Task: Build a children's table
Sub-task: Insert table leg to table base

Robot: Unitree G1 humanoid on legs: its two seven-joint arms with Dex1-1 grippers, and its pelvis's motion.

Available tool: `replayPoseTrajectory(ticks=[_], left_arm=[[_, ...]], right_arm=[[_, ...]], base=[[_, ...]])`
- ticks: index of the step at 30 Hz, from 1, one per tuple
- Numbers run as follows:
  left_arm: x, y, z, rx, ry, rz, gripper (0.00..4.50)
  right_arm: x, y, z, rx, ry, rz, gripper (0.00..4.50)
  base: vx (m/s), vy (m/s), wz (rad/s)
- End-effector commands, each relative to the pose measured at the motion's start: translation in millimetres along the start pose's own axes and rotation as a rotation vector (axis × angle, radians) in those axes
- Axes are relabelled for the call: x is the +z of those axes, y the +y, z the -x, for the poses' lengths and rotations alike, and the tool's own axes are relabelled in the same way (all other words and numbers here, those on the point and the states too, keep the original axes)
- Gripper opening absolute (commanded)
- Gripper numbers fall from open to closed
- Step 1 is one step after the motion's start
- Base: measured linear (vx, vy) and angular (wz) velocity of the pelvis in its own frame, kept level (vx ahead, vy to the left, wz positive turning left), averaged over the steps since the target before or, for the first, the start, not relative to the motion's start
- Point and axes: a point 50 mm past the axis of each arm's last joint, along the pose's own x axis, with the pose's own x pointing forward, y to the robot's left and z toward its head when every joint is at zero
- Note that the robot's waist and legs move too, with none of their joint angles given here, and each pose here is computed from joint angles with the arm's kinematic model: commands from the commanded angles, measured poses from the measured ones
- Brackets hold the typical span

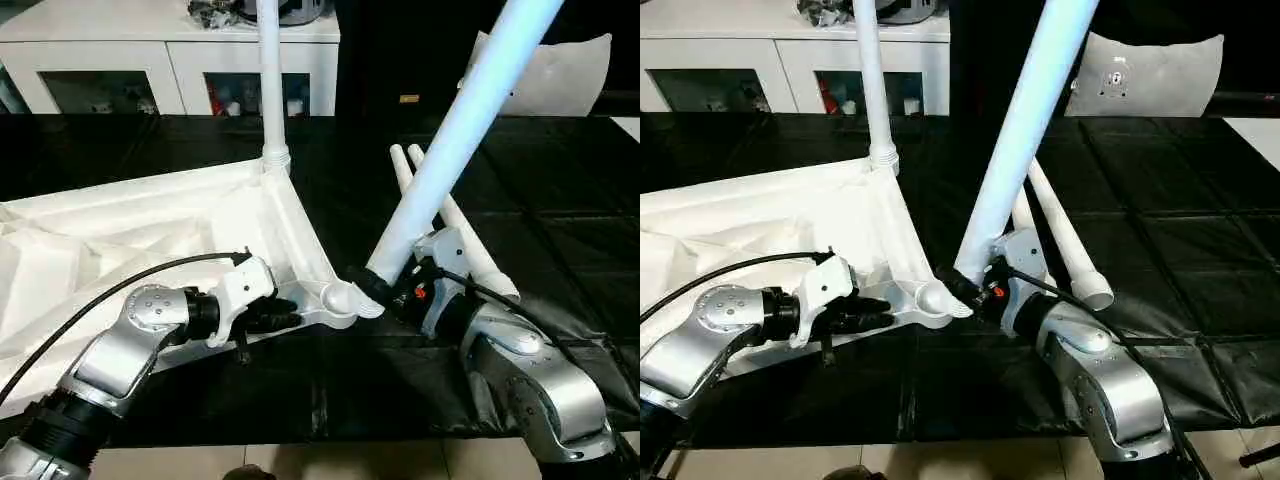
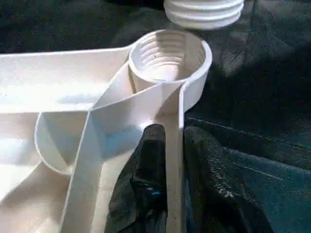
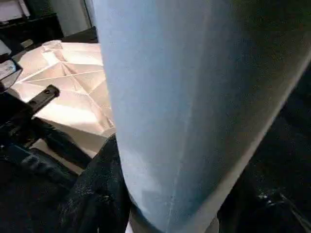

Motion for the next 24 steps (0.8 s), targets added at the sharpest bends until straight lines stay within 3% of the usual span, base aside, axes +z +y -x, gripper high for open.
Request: replayPoseTrajectory(ticks=[1,12,18,19,24], left_arm=[[-1.4,0.8,-1,0.018,0.017,-0.012,1.02],[-14.7,-2.9,2,0.003,0.110,-0.011,1.04],[-10.9,0.6,0,0.034,0.072,-0.024,0.55],[-10.9,0.6,0,0.034,0.072,-0.024,0.31],[-17.0,-1.5,0,0.006,0.124,-0.032,0.02]], right_arm=[[4.5,-0.7,-1.9,0.006,-0.017,0.022,1.89],[7.0,-1.2,-6.1,0.017,-0.021,0.035,1.89],[11.0,-2.8,-15.6,0.035,-0.023,0.060,1.89],[11.0,-2.8,-15.6,0.035,-0.023,0.060,1.89],[13.0,-5.2,-28.2,0.067,-0.005,0.079,1.89]], base=[[0.000,0.000,0.00],[0.000,0.000,0.00],[0.000,0.000,0.00],[0.000,0.000,0.00],[0.000,0.000,0.00]])
